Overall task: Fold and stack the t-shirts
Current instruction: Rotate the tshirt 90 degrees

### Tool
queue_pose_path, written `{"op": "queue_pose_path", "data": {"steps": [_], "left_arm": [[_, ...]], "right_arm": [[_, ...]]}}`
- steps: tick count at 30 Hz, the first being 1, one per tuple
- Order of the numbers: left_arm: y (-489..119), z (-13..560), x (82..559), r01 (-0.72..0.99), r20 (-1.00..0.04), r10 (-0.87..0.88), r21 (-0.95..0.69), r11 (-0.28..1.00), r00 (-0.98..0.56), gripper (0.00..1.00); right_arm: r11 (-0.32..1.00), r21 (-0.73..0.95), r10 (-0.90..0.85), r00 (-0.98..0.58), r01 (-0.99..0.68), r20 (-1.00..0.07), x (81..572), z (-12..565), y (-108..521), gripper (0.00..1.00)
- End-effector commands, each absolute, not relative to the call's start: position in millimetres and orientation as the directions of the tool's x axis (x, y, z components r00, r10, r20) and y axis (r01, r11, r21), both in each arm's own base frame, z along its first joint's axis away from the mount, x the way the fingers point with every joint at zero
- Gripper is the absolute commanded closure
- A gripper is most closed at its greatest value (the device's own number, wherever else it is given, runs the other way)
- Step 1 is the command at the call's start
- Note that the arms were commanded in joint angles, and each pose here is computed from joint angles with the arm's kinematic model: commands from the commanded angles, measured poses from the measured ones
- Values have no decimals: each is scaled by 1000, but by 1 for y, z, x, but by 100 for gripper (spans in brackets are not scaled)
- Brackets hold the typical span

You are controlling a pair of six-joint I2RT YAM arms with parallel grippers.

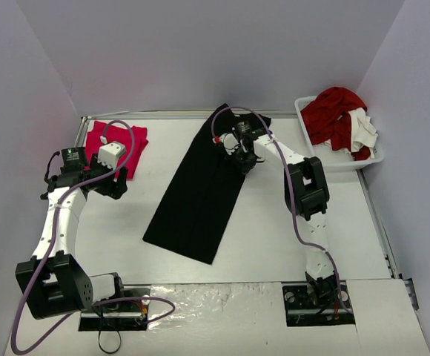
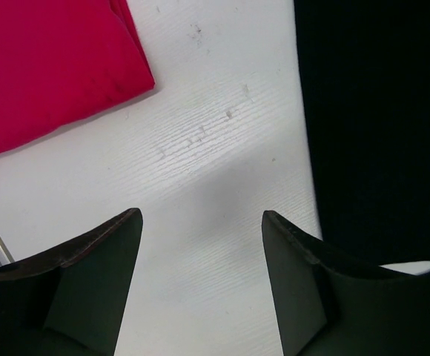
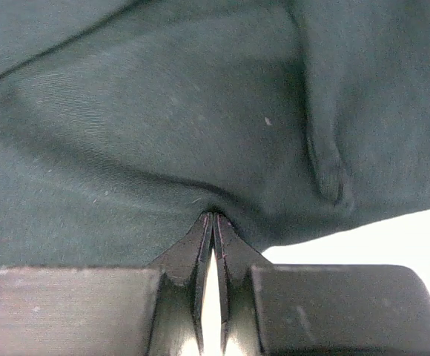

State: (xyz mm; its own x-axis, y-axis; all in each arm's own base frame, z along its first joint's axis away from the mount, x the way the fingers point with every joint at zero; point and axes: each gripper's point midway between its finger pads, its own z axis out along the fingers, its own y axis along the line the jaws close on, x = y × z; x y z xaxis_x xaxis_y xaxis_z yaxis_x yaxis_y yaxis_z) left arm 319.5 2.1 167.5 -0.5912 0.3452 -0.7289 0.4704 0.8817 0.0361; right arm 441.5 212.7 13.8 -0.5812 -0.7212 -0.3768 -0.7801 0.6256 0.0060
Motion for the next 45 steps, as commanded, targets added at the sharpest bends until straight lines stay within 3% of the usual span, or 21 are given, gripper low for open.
{"op": "queue_pose_path", "data": {"steps": [1,18,23,32,45], "left_arm": [[-1,173,323,481,-746,332,18,877,-577,36],[-15,170,321,522,-745,325,-36,852,-582,35],[-21,169,320,544,-741,339,-42,838,-580,35],[-9,167,323,485,-746,321,-2,875,-583,36],[32,167,323,329,-732,279,79,941,-621,36]], "right_arm": [[689,-92,-707,-637,-719,-308,454,14,175,100],[770,-297,-635,-723,-565,-271,490,28,106,100],[764,-183,-639,-684,-619,-353,480,46,126,100],[763,-276,-633,-587,-585,-504,525,120,133,100],[751,-157,-618,-599,-642,-509,567,34,167,100]]}}
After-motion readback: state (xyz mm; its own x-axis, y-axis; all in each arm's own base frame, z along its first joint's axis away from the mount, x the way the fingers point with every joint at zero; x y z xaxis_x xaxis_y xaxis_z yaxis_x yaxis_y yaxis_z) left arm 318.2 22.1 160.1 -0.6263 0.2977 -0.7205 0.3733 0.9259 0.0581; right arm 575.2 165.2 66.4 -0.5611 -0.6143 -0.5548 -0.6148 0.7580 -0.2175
